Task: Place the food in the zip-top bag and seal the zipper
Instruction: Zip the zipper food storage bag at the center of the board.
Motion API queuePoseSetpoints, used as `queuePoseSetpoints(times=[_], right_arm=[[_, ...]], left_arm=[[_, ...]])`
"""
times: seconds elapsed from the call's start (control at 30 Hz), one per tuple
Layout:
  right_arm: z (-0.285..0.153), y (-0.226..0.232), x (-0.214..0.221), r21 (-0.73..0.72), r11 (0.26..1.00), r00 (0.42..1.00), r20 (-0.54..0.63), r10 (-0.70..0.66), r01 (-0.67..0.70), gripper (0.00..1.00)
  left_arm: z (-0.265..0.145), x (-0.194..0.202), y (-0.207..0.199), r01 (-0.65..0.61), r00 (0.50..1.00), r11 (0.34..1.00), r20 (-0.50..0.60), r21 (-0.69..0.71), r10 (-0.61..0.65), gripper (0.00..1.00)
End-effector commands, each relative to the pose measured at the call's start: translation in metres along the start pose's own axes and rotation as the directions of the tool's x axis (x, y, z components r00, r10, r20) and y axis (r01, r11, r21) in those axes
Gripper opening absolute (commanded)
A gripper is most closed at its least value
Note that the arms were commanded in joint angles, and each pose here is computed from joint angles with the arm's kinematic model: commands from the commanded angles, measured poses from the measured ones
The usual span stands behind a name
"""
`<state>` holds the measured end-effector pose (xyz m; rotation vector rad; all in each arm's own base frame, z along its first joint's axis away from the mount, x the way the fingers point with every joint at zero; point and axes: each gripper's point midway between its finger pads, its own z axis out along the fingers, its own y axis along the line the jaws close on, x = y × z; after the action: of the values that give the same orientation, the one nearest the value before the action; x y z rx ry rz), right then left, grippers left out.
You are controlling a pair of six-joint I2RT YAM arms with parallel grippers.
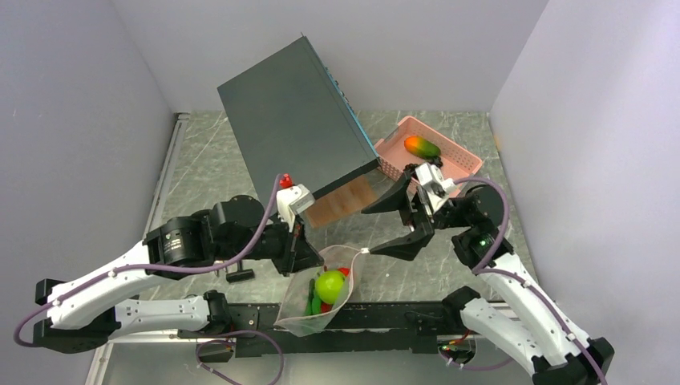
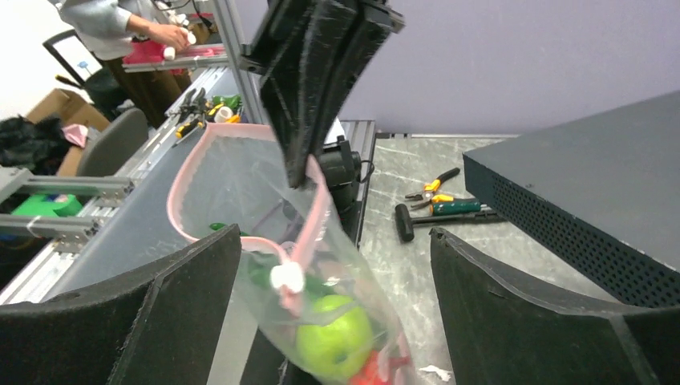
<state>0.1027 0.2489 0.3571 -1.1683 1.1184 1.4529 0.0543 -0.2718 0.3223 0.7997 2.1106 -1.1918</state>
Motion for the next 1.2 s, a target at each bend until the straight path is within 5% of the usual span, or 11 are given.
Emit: queuePoseSetpoints(times=[0.0, 0.47, 0.8, 1.17], right_arm=[[-0.005, 0.014, -0.002, -0.009, 0.995, 0.995, 0.019, -0.096, 0.096, 0.89], [-0.001, -0.004, 0.015, 0.002, 0.997, 0.996, 0.042, -0.08, 0.08, 0.86], [0.017, 0.004, 0.04, -0.084, 0.996, 0.999, 0.032, -0.011, 0.013, 0.73], [0.025, 0.006, 0.052, -0.101, 0.995, 0.999, 0.048, 0.004, 0.001, 0.34]], left_arm=[[-0.018, -0.03, 0.001, 0.022, 0.991, 0.999, 0.129, -0.033, -0.018, 0.0], [-0.022, -0.035, 0.007, 0.038, 0.987, 0.999, 0.154, -0.01, -0.036, 0.0], [-0.014, -0.042, -0.003, 0.036, 0.987, 0.998, 0.154, 0.043, -0.042, 0.0], [-0.011, -0.037, -0.002, 0.048, 0.989, 0.998, 0.141, 0.05, -0.055, 0.0]])
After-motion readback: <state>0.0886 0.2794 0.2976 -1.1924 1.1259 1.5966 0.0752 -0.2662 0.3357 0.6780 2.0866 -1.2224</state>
